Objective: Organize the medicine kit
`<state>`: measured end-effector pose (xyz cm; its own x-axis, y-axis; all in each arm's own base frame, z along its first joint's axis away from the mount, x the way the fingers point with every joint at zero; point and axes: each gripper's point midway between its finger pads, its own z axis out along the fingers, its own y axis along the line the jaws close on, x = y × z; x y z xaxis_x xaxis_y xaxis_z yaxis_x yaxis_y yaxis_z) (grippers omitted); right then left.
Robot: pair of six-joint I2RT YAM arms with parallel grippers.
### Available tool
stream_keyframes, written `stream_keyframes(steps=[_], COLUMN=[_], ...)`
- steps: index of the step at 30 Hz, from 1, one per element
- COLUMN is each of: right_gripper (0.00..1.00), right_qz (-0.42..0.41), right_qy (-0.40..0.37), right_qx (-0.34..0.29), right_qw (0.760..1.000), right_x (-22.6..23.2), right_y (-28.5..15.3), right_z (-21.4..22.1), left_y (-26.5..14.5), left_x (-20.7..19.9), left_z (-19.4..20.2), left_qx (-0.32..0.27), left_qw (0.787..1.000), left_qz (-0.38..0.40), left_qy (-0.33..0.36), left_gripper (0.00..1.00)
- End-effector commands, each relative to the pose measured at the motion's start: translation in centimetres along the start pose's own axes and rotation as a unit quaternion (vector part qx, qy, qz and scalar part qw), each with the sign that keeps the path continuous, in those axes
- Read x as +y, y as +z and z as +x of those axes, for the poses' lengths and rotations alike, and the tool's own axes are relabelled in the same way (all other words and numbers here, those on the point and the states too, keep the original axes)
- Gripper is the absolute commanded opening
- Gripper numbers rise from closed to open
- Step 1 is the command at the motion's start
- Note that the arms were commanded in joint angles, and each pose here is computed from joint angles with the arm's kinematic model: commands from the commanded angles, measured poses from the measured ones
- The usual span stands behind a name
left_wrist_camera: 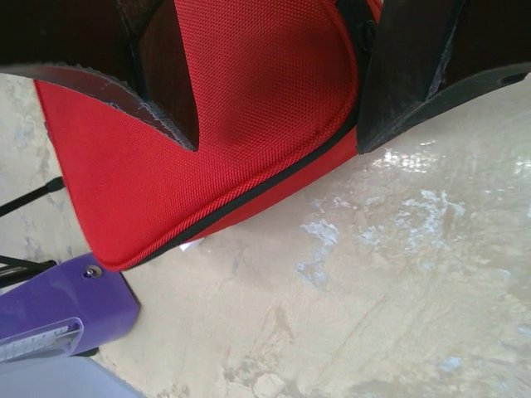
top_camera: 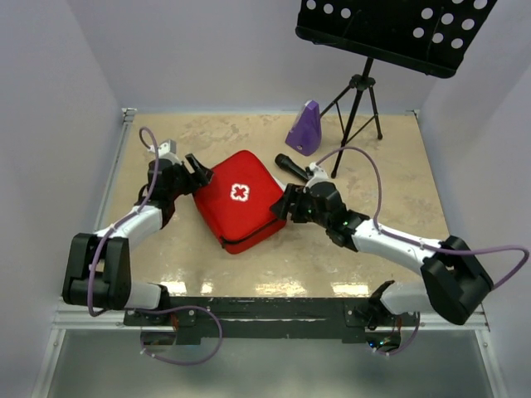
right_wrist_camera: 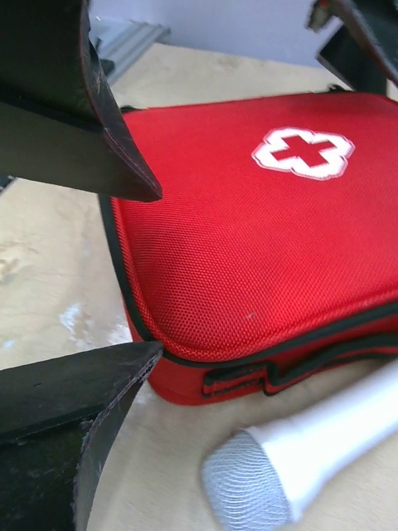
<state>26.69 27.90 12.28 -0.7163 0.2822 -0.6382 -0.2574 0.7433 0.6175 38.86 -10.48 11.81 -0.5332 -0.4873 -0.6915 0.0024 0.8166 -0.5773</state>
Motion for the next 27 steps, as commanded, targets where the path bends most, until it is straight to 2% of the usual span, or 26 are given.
stream_keyframes(steps=[1, 8, 10, 14, 18, 20, 22, 26, 27], right_gripper=[0.73, 0.73, 0.72, 0.7, 0.7, 0.7, 0.7, 0.67, 0.67], right_qz=[-0.016, 0.018, 0.042, 0.086, 0.075, 0.068, 0.056, 0.048, 0.058], right_qy=[-0.021, -0.061, -0.069, -0.089, -0.119, -0.123, -0.12, -0.124, -0.125], right_qx=[0.002, -0.034, -0.032, -0.079, -0.088, -0.067, -0.061, -0.033, -0.029], right_qw=[1.0, 0.997, 0.996, 0.989, 0.986, 0.988, 0.989, 0.991, 0.99], right_x=[1.6, 2.1, 1.5, 1.2, 4.5, 5.4, 6.3, 7.0, 6.8], right_y=[2.5, 4.4, 4.8, 2.1, -1.3, -2.6, -3.7, -4.4, -4.3], right_z=[-1.0, -5.3, -5.7, -6.9, -3.7, -0.9, 0.9, 4.9, 5.6], left_y=[-2.6, -6.6, -7.3, -8.8, -10.5, -10.8, -10.7, -9.7, -9.1], left_x=[-3.1, -1.8, -0.8, 0.9, 1.6, -0.1, -2.3, -7.3, -8.1], left_z=[7.8, 9.5, 9.7, 6.4, 0.2, -2.0, -2.5, 0.0, 1.6], left_qx=[0.11, 0.094, 0.091, 0.042, -0.024, -0.041, -0.043, 0.0, 0.028], left_qw=[0.99, 0.993, 0.995, 0.998, 0.99, 0.991, 0.995, 0.997, 0.994], left_qz=[0.082, 0.064, 0.037, -0.04, -0.133, -0.12, -0.072, 0.08, 0.102], left_qy=[-0.013, -0.033, -0.033, 0.003, 0.046, 0.05, 0.045, 0.015, 0.01], left_gripper=[0.77, 0.75, 0.75, 0.79, 0.86, 0.86, 0.86, 0.81, 0.79])
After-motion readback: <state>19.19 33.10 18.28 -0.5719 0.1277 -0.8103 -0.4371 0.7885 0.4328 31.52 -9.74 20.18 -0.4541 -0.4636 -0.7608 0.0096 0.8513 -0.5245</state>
